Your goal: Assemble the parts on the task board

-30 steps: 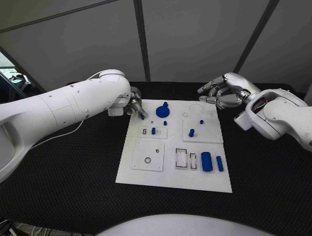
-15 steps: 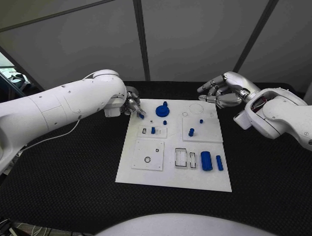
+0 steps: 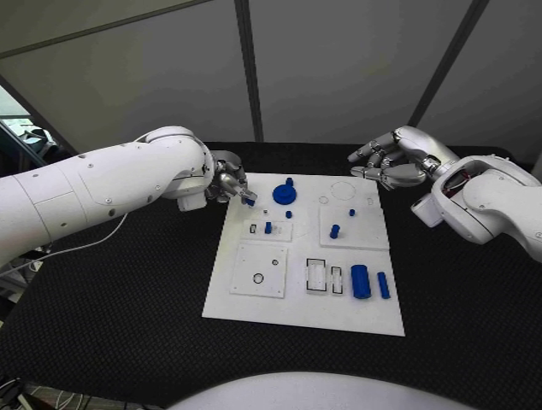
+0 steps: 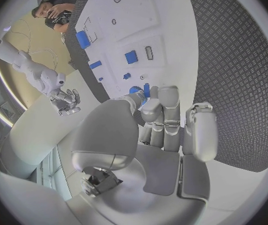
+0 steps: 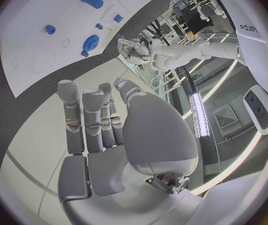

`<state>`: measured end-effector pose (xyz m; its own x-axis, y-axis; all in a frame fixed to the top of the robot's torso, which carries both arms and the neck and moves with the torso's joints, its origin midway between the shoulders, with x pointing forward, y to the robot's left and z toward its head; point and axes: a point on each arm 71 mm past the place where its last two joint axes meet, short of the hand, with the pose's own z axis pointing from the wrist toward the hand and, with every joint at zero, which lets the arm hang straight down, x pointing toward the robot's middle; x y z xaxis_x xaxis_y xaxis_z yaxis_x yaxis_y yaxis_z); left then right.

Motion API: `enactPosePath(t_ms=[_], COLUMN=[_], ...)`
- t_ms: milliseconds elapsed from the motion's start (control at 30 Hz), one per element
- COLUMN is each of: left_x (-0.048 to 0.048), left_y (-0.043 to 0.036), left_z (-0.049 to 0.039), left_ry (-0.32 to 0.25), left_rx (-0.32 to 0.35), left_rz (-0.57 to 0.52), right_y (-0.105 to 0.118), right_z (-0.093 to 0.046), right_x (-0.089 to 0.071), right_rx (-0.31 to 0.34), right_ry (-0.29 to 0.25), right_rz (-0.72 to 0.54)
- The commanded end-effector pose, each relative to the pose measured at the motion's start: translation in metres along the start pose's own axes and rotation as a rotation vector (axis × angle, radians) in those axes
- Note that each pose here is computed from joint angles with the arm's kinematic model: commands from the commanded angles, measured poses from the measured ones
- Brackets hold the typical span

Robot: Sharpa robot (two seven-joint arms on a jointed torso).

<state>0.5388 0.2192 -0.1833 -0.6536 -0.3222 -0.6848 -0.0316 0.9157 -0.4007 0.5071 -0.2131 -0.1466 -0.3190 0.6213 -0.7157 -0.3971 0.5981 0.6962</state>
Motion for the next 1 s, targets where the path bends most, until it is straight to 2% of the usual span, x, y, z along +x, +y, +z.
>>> enactPosePath(t_ms=[33, 200, 467, 1000], left_x=[0.0023, 0.0141, 0.0327, 0.0444], left_y=[-0.0037, -0.0019, 0.0028, 0.0006], left_z=[-0.005, -0.0083, -0.0085, -0.0077], left_ry=[-0.06, -0.057, -0.033, 0.017], left_rx=[0.035, 0.025, -0.004, -0.018], left_rz=[0.006, 0.03, 0.049, 0.1], right_y=[0.001, 0.001, 0.0, 0.001], right_z=[0.0, 0.0, 0.0, 0.0], right_x=[-0.002, -0.002, -0.003, -0.002], right_rx=[-0.012, -0.011, -0.01, -0.011], right_ry=[-0.01, -0.01, -0.011, -0.009], right_rz=[0.0, 0.0, -0.001, 0.0])
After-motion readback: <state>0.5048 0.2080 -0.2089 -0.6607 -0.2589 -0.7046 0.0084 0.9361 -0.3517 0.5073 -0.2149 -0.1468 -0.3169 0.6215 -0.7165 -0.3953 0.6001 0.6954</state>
